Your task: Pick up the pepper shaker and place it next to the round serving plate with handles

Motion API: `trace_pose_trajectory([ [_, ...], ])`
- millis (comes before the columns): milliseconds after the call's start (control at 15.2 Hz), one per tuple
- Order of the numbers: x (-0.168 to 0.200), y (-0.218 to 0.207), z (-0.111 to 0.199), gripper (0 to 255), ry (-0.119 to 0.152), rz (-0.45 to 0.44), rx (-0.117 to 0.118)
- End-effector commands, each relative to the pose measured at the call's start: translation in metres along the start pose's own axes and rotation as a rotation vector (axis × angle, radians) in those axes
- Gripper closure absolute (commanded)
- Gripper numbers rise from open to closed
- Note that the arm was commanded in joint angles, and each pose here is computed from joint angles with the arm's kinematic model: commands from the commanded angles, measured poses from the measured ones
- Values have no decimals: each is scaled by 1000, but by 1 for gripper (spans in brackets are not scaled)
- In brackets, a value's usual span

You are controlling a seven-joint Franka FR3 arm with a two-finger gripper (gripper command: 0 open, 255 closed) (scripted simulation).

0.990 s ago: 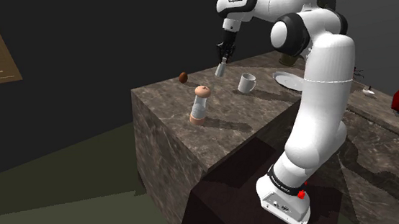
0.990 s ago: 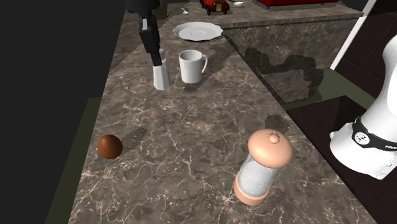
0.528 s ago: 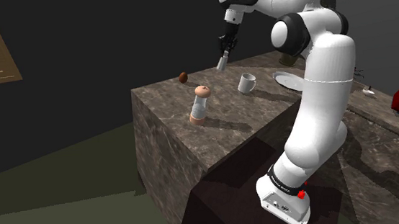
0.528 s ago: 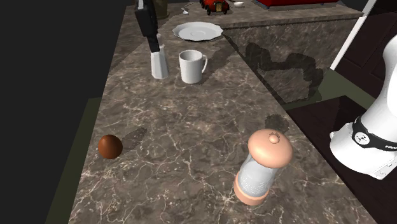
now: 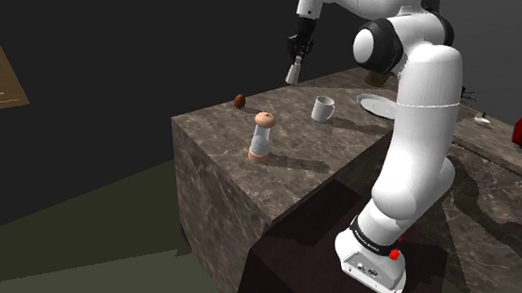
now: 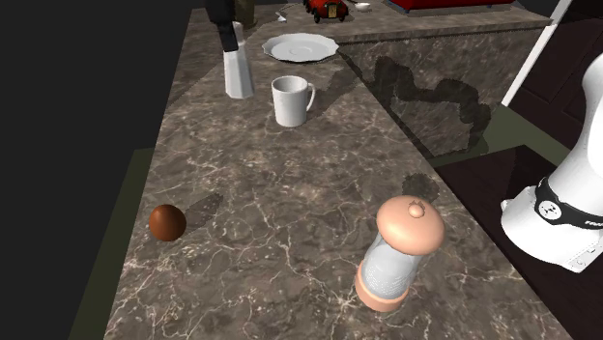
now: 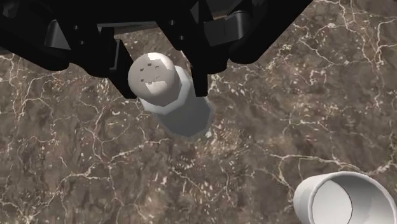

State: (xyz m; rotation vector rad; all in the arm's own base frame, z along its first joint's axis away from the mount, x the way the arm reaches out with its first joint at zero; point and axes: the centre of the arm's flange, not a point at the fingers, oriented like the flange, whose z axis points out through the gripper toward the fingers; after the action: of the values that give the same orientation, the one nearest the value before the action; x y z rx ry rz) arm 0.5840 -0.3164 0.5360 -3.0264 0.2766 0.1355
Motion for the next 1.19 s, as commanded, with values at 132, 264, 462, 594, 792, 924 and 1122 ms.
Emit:
trace_pose_trajectory([
  [132,-12,23,-1,255,0,0,0],
  [264,-23,47,4,255,0,0,0],
  [462,-39,83,10,255,0,0,0],
  [594,-50,106,15,255,0,0,0],
  [792,-66,142,22,255,0,0,0],
  [924,-77,165,26,255,0,0,0],
  [1122,-93,201,33,255,0,0,0],
])
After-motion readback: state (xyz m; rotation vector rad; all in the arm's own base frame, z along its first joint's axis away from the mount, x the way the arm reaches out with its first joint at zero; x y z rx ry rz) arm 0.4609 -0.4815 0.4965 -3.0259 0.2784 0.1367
